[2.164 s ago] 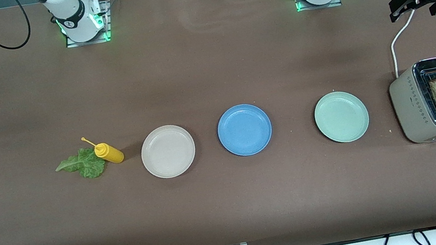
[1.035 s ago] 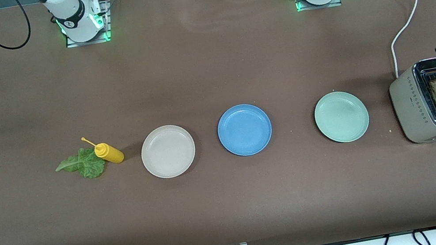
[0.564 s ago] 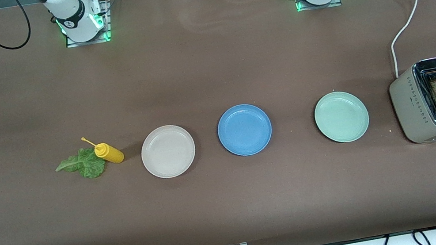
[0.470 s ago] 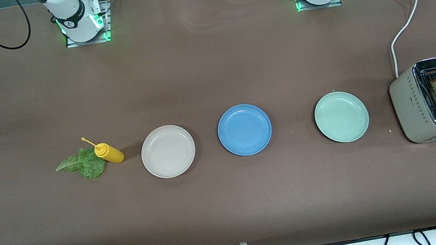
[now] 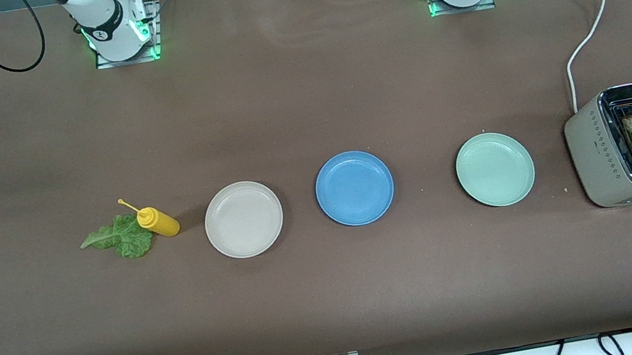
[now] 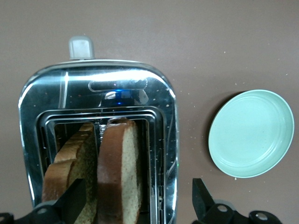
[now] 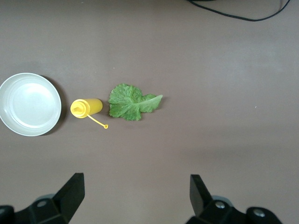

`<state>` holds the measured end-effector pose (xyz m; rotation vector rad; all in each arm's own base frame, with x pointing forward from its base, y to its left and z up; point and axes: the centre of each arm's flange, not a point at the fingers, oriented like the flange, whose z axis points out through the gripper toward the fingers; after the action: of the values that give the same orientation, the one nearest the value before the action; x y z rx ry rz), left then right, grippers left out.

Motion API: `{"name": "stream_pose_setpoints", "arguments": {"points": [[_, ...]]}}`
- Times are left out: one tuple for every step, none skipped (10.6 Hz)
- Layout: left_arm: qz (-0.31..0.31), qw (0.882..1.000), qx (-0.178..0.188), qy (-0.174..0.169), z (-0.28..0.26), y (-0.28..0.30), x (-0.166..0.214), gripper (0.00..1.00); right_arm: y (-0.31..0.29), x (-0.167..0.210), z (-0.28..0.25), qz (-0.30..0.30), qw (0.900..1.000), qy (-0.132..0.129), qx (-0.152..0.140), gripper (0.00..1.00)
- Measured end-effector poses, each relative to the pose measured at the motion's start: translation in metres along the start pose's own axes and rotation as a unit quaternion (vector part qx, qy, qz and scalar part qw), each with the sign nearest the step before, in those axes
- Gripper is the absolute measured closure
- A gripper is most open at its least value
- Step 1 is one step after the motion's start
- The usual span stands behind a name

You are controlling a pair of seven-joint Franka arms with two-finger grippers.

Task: Make sandwich in blue plate with both arms
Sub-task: 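Move the left gripper over the toaster and lower onto a bread slice, then grasp the bread slice with the left gripper and lift it out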

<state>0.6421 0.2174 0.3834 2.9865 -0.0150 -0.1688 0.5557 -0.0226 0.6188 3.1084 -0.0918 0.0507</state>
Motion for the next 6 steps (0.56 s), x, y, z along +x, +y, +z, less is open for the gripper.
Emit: {"name": "stream_pose_setpoints", "arguments": {"points": [[-0.001, 1.000, -0.001, -0.001, 0.001, -0.003, -0.001, 0.05, 0.000, 0.000, 0.000, 0.000, 1.000, 0.000, 0.000, 0.00], [0.000, 1.000, -0.003, -0.003, 0.003, -0.005, -0.002, 0.11, 0.000, 0.000, 0.000, 0.000, 1.000, 0.000, 0.000, 0.00], [-0.004, 1.000, -0.009, -0.004, 0.005, -0.007, -0.003, 0.17, 0.000, 0.000, 0.000, 0.000, 1.000, 0.000, 0.000, 0.00], [-0.009, 1.000, -0.015, -0.007, 0.008, -0.012, -0.006, 0.32, 0.000, 0.000, 0.000, 0.000, 1.000, 0.000, 0.000, 0.00], [-0.014, 1.000, -0.020, -0.011, 0.011, -0.018, -0.009, 0.48, 0.000, 0.000, 0.000, 0.000, 1.000, 0.000, 0.000, 0.00], [-0.018, 0.999, -0.022, -0.014, 0.012, -0.022, -0.012, 0.59, 0.000, 0.000, 0.000, 0.000, 1.000, 0.000, 0.000, 0.00]]}}
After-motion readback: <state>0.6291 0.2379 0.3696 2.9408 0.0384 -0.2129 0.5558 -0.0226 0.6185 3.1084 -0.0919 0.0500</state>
